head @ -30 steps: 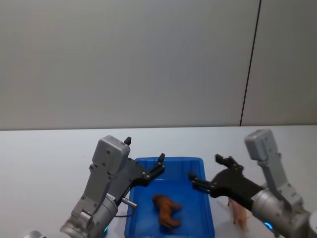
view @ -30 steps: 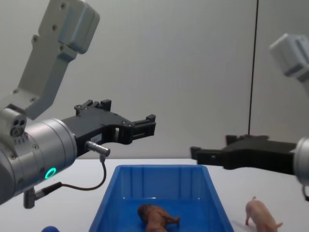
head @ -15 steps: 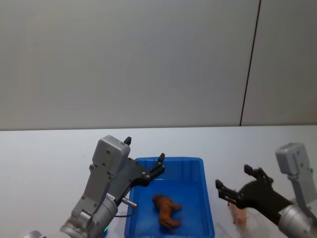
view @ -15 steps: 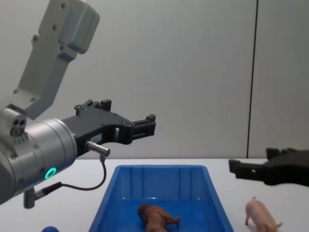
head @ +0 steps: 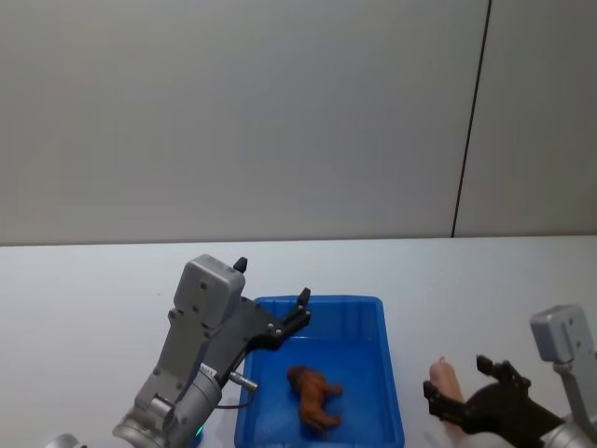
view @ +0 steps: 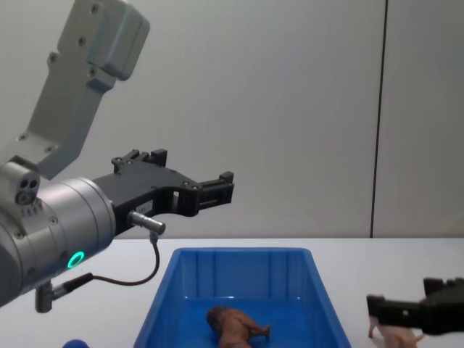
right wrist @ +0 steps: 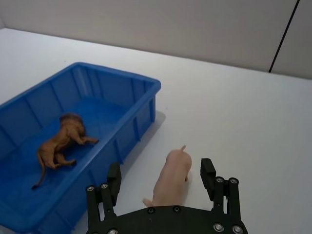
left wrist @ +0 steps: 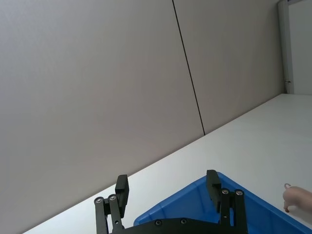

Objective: Pick up the two dolls from the table and place them into the box.

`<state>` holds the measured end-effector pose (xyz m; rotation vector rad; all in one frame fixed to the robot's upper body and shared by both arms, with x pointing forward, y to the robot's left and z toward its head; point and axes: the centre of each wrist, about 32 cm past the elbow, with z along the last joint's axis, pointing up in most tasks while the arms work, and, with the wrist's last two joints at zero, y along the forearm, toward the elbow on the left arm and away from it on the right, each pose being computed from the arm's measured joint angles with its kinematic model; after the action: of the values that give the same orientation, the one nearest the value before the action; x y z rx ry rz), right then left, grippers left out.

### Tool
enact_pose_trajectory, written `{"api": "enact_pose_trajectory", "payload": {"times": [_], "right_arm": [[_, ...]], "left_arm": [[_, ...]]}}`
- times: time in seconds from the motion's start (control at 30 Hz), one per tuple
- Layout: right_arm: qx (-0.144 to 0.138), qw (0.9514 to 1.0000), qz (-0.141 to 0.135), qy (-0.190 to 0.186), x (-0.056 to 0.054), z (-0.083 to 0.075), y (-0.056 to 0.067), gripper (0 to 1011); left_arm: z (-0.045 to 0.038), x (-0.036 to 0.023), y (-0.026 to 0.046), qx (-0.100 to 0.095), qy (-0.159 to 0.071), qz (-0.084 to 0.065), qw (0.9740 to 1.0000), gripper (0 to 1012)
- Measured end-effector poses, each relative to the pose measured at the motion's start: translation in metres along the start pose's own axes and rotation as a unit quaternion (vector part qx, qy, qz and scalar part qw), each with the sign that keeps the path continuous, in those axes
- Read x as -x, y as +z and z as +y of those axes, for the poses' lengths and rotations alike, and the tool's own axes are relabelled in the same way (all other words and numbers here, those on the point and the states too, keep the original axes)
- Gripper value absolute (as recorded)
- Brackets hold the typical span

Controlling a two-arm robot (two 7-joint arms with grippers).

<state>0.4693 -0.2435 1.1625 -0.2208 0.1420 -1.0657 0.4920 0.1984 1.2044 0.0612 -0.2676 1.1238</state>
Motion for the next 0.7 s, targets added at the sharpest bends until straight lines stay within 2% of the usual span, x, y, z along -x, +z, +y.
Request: {"api": "enact_pose_trajectory", "payload": {"times": [0.33, 0.63, 0.7], "right_arm": [[0.030, 0.9994, 0.017, -0.008, -0.001, 0.003, -0.013, 1001], [0.045, 0.9984, 0.033, -0.015, -0.003, 0.009, -0.015, 806], [0.046, 0.9982, 0.036, -0.015, -0.004, 0.010, -0.015, 728]], "left_arm": [[0.0000, 0.0000, 0.0000, 0.000, 0.000, 0.000, 1.0000, 1001], [0.0000, 0.0000, 0.0000, 0.000, 0.000, 0.000, 1.0000, 1001], [0.0000, 0.0000, 0.0000, 0.000, 0.000, 0.000, 1.0000, 1002]]}}
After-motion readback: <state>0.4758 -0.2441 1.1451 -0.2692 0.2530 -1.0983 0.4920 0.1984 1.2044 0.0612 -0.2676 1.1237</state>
